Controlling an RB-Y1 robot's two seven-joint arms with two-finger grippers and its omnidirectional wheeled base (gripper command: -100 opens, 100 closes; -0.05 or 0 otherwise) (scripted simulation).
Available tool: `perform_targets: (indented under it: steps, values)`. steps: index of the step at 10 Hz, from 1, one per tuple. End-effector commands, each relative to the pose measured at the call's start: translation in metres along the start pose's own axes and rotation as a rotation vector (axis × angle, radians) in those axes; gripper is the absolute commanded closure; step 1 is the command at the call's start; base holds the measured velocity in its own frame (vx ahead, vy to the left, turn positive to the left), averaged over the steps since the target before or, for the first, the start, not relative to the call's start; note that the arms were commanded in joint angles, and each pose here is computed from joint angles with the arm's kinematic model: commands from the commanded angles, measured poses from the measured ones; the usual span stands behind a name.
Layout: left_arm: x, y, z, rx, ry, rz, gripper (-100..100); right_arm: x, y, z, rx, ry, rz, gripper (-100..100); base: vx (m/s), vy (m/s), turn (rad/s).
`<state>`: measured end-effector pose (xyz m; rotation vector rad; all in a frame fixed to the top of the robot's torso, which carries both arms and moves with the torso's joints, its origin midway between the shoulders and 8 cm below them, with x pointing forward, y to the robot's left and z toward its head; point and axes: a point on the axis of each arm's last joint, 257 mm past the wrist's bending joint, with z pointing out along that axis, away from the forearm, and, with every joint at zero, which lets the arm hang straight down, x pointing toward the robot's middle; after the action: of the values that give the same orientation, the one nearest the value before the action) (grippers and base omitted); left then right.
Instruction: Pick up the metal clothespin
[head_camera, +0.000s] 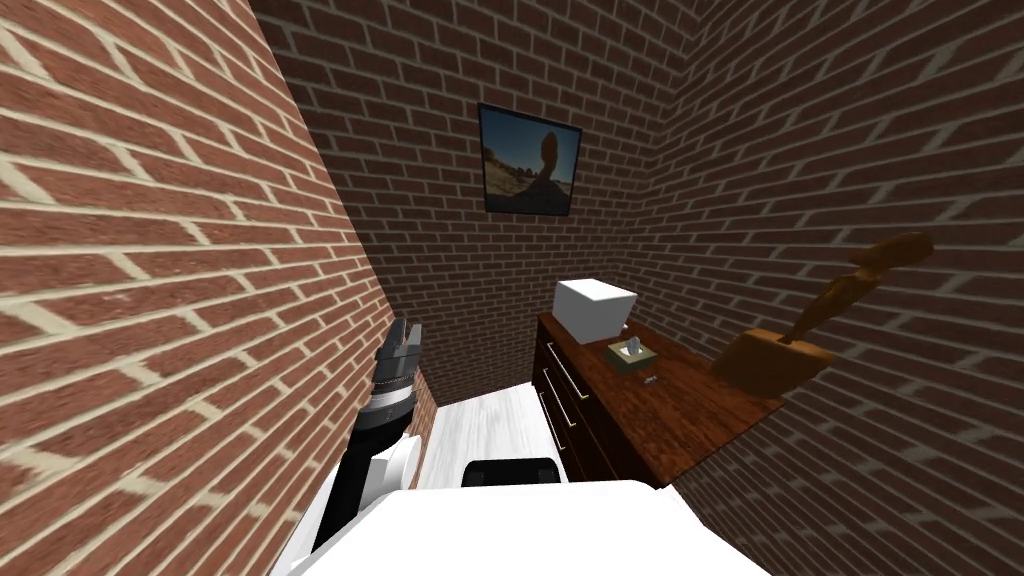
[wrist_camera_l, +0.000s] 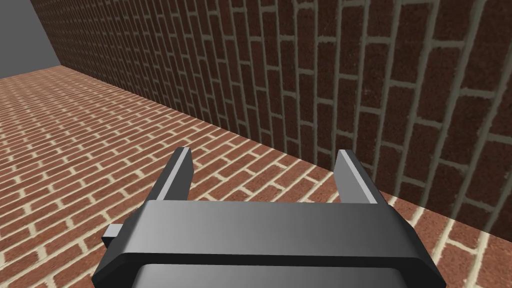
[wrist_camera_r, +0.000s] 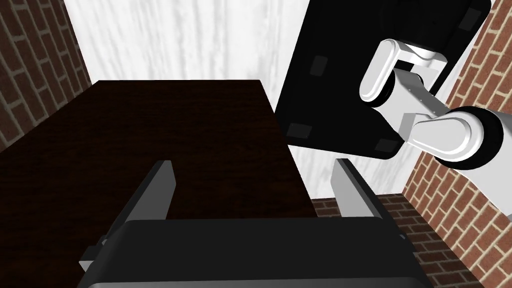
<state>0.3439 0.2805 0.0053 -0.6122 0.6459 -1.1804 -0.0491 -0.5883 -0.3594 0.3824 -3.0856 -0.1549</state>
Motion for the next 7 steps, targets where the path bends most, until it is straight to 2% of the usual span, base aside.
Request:
perform_targets:
  steps: [1, 3, 4, 5, 7]
  values:
    - [0.000, 0.000, 0.000, 0.000, 0.000, 0.000, 0, 0.004, -0.007, -0.010, 0.017, 0.017, -0.003, -100, 0.134, 0.021, 0.102]
    - [0.000, 0.000, 0.000, 0.000, 0.000, 0.000, 0, 0.007, -0.040, -0.037, 0.073, 0.059, -0.016, -100, 0.220, 0.034, 0.206]
    - [0.000, 0.000, 0.000, 0.000, 0.000, 0.000, 0, 0.007, -0.040, -0.037, 0.073, 0.060, -0.017, -100, 0.210, 0.014, 0.065]
    - [0.000, 0.000, 0.000, 0.000, 0.000, 0.000, 0, 0.005, -0.051, -0.048, 0.092, 0.069, -0.020, -100, 0.152, 0.033, 0.136]
    - [0.000, 0.000, 0.000, 0.000, 0.000, 0.000, 0, -0.002, -0.064, -0.061, 0.111, 0.068, -0.019, -100, 0.267, 0.007, 0.221]
